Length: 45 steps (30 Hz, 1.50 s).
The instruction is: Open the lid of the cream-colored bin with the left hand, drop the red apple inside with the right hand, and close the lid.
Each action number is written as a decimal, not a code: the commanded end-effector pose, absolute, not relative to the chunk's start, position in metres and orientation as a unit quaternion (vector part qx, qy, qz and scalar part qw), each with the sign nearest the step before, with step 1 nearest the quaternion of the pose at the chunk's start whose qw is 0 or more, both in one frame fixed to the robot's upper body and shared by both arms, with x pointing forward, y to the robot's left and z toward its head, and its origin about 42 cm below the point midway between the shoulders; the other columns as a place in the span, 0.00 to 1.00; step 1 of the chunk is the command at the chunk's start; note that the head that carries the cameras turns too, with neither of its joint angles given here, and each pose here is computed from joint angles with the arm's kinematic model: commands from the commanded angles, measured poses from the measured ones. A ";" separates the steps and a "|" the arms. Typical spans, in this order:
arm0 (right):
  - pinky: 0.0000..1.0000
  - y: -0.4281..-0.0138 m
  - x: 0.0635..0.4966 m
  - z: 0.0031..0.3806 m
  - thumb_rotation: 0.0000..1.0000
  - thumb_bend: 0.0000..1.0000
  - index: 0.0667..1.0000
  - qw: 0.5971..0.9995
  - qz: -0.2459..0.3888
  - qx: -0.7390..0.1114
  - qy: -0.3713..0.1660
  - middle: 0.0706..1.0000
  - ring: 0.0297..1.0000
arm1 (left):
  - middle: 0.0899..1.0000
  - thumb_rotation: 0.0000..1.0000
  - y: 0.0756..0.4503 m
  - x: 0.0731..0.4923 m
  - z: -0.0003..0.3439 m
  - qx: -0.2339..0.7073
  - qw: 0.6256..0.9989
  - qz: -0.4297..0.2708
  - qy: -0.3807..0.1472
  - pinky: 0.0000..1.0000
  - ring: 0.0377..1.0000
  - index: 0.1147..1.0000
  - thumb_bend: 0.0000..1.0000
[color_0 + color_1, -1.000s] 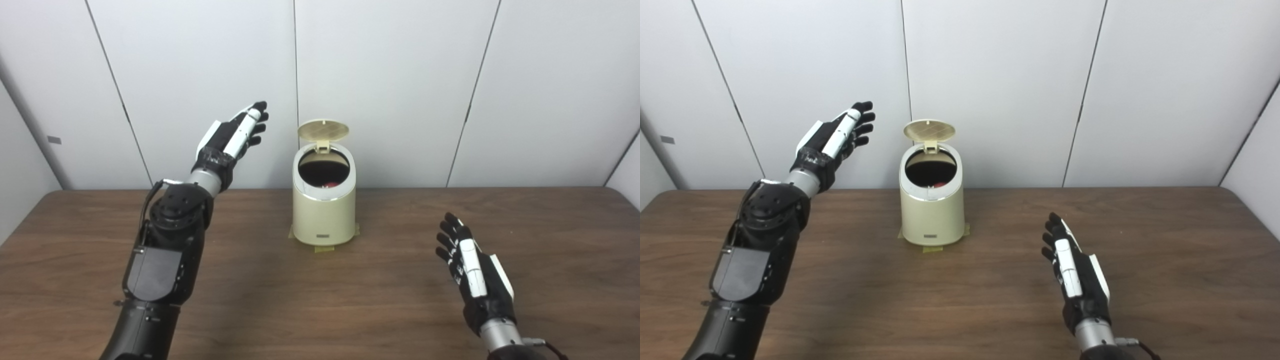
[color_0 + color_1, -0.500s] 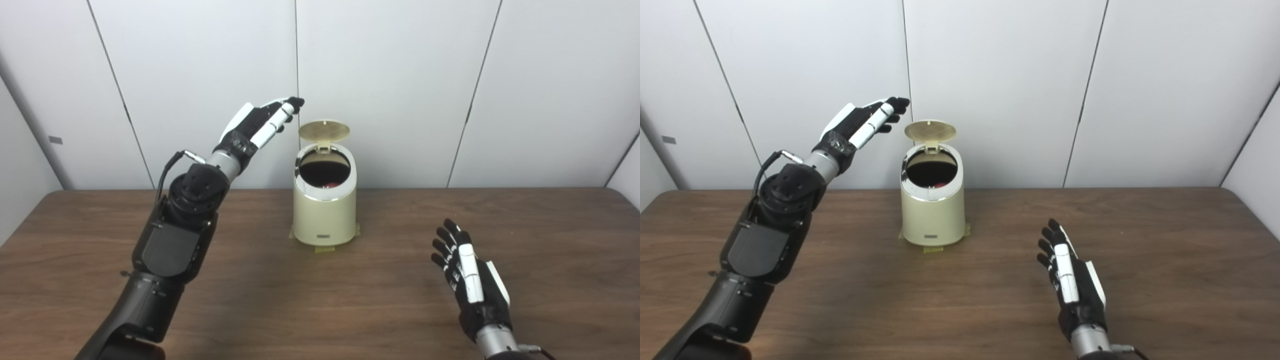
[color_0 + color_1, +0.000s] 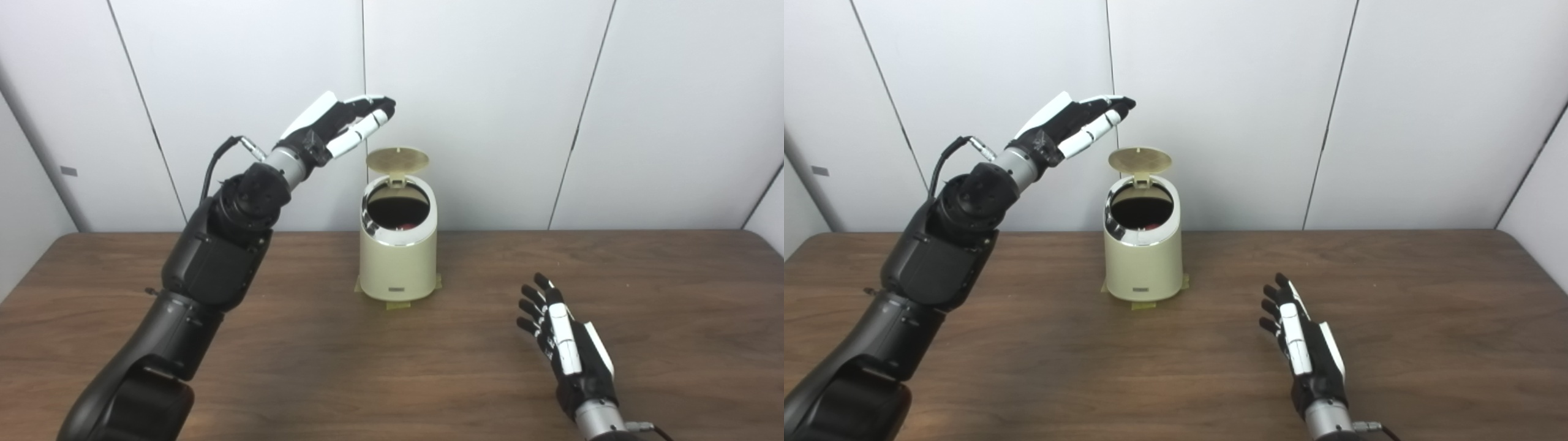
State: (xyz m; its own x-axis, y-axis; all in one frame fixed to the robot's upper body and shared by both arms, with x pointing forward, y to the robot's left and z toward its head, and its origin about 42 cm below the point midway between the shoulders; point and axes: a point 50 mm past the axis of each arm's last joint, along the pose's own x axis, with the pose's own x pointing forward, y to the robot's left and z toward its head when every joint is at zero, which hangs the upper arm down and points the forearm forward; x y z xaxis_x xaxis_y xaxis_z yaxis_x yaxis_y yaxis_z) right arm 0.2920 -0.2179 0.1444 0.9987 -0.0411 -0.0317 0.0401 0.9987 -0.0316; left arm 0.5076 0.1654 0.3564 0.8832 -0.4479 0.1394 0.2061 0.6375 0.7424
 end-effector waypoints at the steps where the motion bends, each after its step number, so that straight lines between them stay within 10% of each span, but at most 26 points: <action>1: 0.85 -0.214 0.301 0.159 1.00 0.61 0.96 0.999 -0.016 -0.020 -0.030 0.90 0.90 | 0.89 0.98 0.161 0.508 0.393 0.418 0.867 -0.167 -0.212 0.90 0.92 0.84 0.39; 19: 0.86 -0.211 0.304 0.149 1.00 0.53 0.97 0.999 -0.005 -0.037 -0.022 0.89 0.89 | 0.86 0.90 0.156 0.507 0.390 0.575 0.767 -0.176 -0.222 0.75 0.83 0.84 0.51; 45: 0.80 -0.216 0.305 0.146 1.00 0.52 0.96 0.998 -0.021 -0.050 -0.021 0.86 0.86 | 0.81 0.87 0.163 0.459 0.378 0.700 0.622 -0.206 -0.286 0.81 0.86 0.80 0.55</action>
State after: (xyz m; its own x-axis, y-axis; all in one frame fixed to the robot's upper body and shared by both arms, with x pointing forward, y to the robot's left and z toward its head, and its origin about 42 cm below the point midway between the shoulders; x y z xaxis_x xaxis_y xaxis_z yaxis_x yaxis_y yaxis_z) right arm 0.2966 -0.2168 0.1304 0.9982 -0.0477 -0.0371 0.0440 0.9946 -0.0945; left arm 0.4598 0.1637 0.3494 0.7648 -0.6442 0.0076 -0.0533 -0.0515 0.9973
